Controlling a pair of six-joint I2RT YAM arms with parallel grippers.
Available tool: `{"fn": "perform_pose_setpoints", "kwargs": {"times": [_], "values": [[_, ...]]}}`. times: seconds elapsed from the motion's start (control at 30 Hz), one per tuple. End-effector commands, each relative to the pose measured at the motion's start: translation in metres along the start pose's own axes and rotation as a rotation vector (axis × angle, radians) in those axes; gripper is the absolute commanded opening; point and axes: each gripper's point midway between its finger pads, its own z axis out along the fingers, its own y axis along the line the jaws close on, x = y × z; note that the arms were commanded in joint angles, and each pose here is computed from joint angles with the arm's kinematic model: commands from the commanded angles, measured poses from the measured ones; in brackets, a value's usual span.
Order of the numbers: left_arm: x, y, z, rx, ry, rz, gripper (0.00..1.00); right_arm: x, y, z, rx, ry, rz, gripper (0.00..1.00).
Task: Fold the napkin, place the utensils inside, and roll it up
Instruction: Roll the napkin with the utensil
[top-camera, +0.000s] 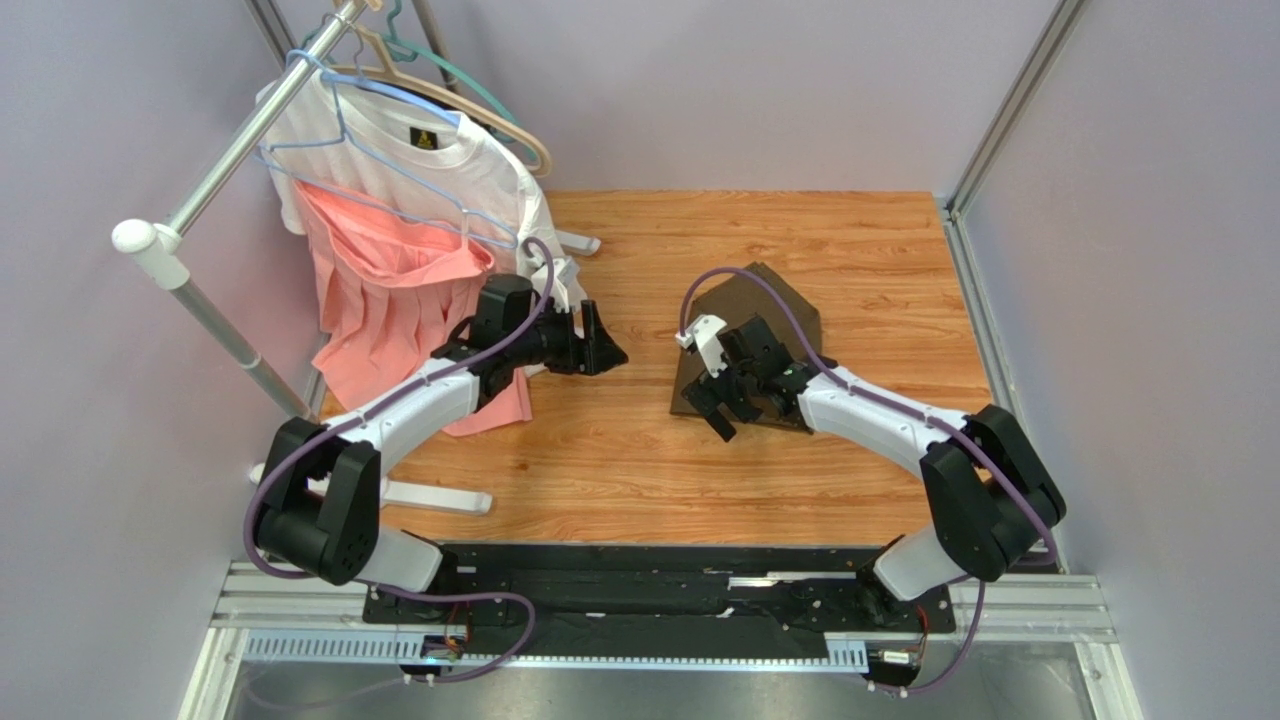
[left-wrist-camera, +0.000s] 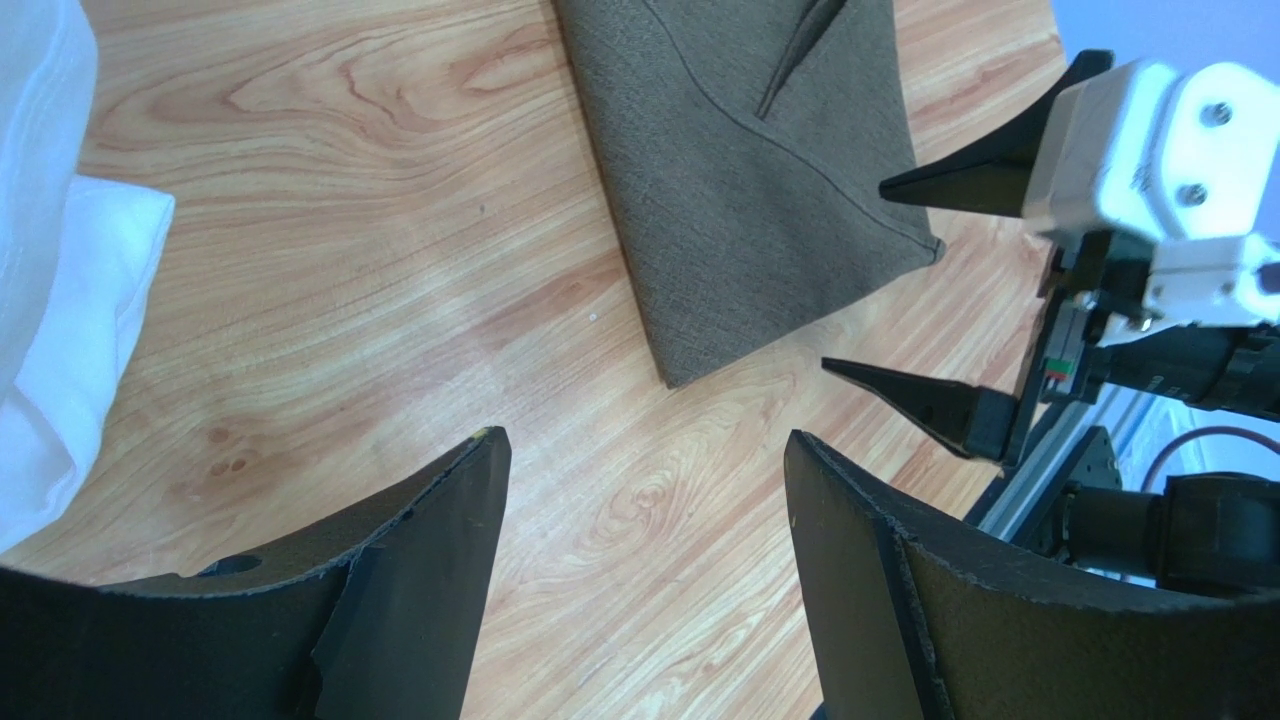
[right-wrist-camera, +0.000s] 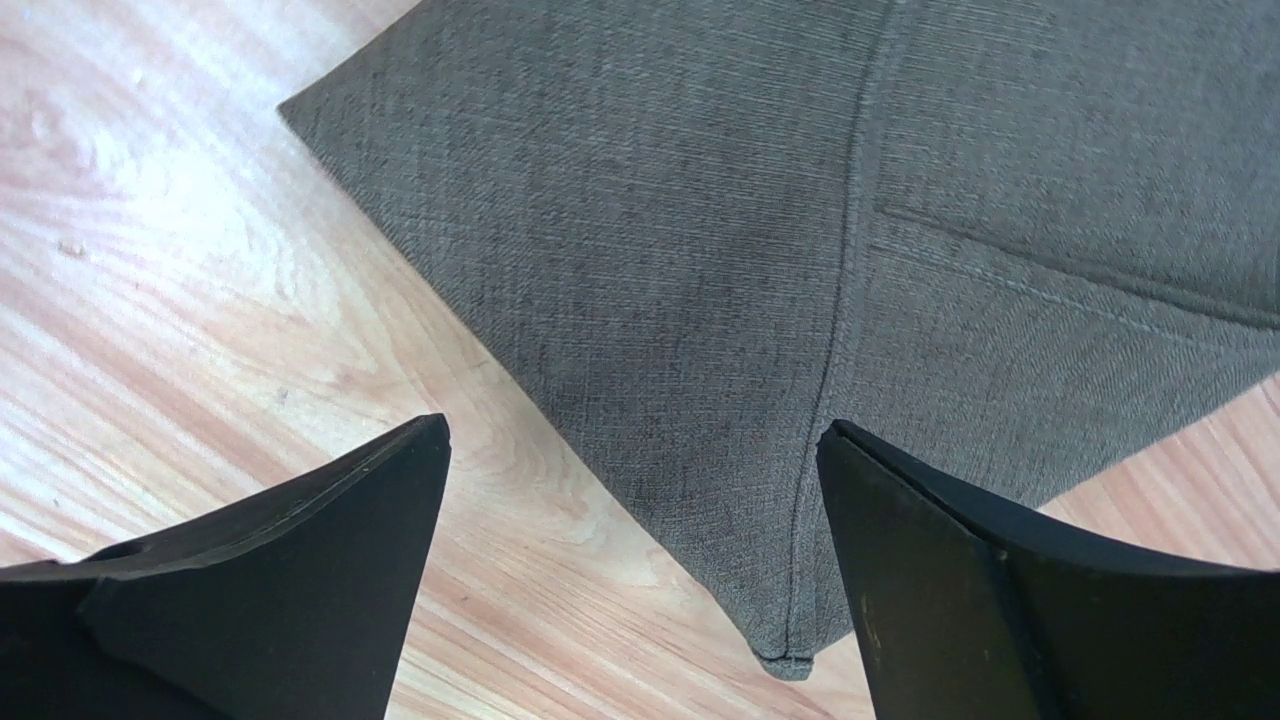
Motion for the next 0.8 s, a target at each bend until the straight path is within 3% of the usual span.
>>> {"fn": "perform_pose_setpoints", "kwargs": {"times": [0.0, 0.27, 0.77], "values": [[-0.014, -0.009, 0.0, 0.059, -0.04, 0.008, 0.77, -0.005, 0.003, 0.002, -0.047, -0.024, -0.134, 0.97], [-0.012, -0.005, 0.004, 0.063, -0.032, -0.007, 0.76, -0.001, 0.011, 0.017, -0.12, 0.019, -0.208, 0.95], [-0.013, -0.004, 0.009, 0.079, -0.024, -0.015, 0.76, 0.02, -0.006, 0.042, -0.108, 0.082, -0.157, 0.88]]}}
